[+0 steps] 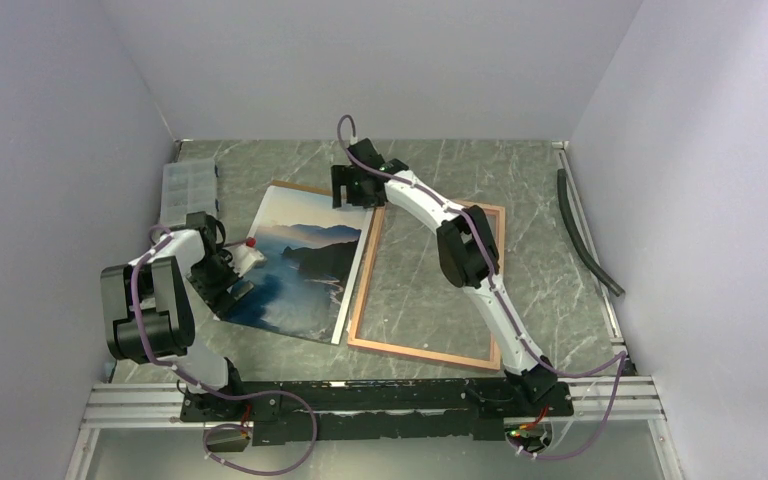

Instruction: Put the photo into the frame

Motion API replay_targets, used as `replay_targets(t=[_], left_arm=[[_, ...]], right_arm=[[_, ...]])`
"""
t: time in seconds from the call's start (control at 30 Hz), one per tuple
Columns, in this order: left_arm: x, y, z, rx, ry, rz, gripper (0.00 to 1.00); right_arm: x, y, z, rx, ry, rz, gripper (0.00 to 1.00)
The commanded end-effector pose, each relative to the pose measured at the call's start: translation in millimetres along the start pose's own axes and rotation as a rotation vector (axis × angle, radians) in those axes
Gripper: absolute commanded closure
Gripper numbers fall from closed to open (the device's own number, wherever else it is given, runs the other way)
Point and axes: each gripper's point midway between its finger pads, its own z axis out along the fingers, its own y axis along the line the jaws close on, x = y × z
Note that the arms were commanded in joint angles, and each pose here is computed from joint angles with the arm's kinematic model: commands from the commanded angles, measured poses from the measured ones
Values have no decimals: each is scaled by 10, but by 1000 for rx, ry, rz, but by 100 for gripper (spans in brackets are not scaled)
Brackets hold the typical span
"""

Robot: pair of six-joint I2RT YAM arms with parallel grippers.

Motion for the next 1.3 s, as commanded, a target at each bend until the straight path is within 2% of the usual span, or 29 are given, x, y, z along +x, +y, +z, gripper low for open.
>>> replay_targets(t=[0.0,0.23,0.57,0.93,1.27], left_arm=[[-297,360,246,-120,-119,-13,15],[-312,365,272,-112,-126,-20,15],[-218,732,-265,-82,-250,-152,14],[-121,630,-11,-61,-223,-190,14],[-49,652,141,-77,-187,-210,14]], right_arm=[[584,149,24,-9,160,-5,12],[792,319,-26,-72,217,20,12],[-235,225,-363,-119,-45,28,10],[-270,-163,-279,24,-84,30,10],[-308,-322,-238,109,-107,19,11]])
